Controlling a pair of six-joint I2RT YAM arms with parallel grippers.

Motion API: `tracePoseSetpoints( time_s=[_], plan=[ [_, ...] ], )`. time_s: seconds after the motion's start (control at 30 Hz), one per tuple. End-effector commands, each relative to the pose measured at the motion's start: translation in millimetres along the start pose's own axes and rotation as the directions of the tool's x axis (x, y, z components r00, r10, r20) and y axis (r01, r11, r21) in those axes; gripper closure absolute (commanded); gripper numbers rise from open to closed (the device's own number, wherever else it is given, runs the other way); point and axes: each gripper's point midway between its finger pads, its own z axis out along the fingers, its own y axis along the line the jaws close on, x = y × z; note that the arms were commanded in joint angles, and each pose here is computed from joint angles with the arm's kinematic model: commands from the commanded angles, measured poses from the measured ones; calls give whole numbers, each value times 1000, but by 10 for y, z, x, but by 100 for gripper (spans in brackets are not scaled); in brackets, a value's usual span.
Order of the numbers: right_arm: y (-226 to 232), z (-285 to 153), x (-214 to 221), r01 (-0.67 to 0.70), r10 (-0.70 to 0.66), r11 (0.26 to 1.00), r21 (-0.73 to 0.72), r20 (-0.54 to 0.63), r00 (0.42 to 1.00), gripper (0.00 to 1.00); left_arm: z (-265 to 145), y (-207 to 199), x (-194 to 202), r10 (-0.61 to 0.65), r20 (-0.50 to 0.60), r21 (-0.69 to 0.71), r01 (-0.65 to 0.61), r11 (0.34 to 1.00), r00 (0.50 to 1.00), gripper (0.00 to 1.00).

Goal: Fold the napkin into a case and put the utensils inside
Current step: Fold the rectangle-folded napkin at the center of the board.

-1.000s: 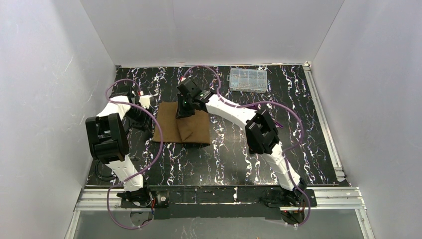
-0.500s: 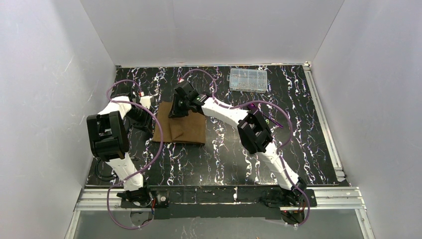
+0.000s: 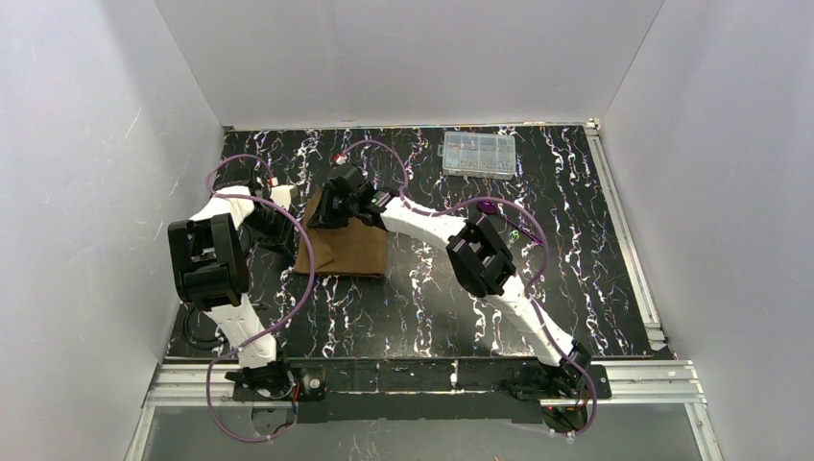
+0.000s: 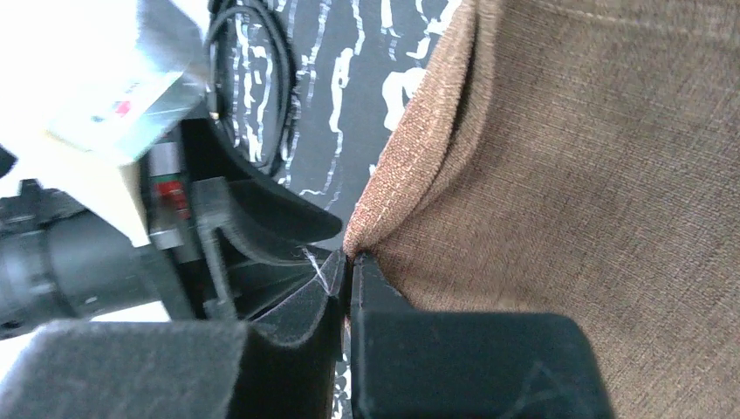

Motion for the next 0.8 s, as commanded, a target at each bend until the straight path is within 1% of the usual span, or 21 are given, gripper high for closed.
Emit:
tracePoseSetpoints(
  time_s=[0.0, 0.07, 0.1, 0.17, 0.23, 0.3, 0.4, 0.47, 0.53, 0.6, 0.7, 0.77],
  plan=[
    [9, 168, 1, -15, 16, 999, -39, 8, 1000, 99, -9, -47, 24, -12, -7, 26, 12, 1000, 1000, 66],
    [-56, 209, 24, -16, 16, 1000, -27, 4, 1000, 99, -49, -38, 3, -11, 6, 19, 11, 1000, 1000, 64],
    [-65, 220, 29, -14, 14, 1000, -27, 4, 1000, 94, -70, -32, 2, -12, 8, 16, 12, 1000, 1000, 61],
    [-37, 229, 23, -7, 7, 999, -44, 6, 1000, 80, -120, -12, -10, -14, 17, 10, 14, 1000, 1000, 59],
    [65, 212, -16, 12, -11, 997, -80, 15, 1000, 59, -181, 3, -27, -17, 28, 10, 17, 1000, 999, 56],
    [191, 168, -77, 37, -34, 993, -111, 30, 999, 42, -243, 18, -28, -24, 35, 13, 23, 1000, 999, 54],
    [389, 65, -190, 68, -60, 984, -163, 56, 997, 25, -340, 64, -29, -37, 51, 10, 36, 999, 998, 51],
    [494, -21, -292, 78, -65, 978, -196, 70, 995, 20, -397, 86, -28, -43, 58, 10, 43, 999, 997, 50],
    [527, -114, -400, 89, -73, 975, -204, 84, 994, 19, -442, 95, -29, -52, 65, 15, 51, 999, 997, 48],
    [550, -276, -538, 110, -90, 974, -196, 108, 990, 21, -467, 84, -20, -58, 66, 24, 57, 998, 996, 48],
    [330, -522, -737, 149, -135, 984, -97, 137, 981, 26, -473, 20, -9, -70, 62, 56, 66, 996, 996, 47],
    [101, -713, -849, 192, -191, 981, 10, 140, 972, 26, -468, -14, -4, -79, 56, 74, 74, 994, 995, 47]
  ],
)
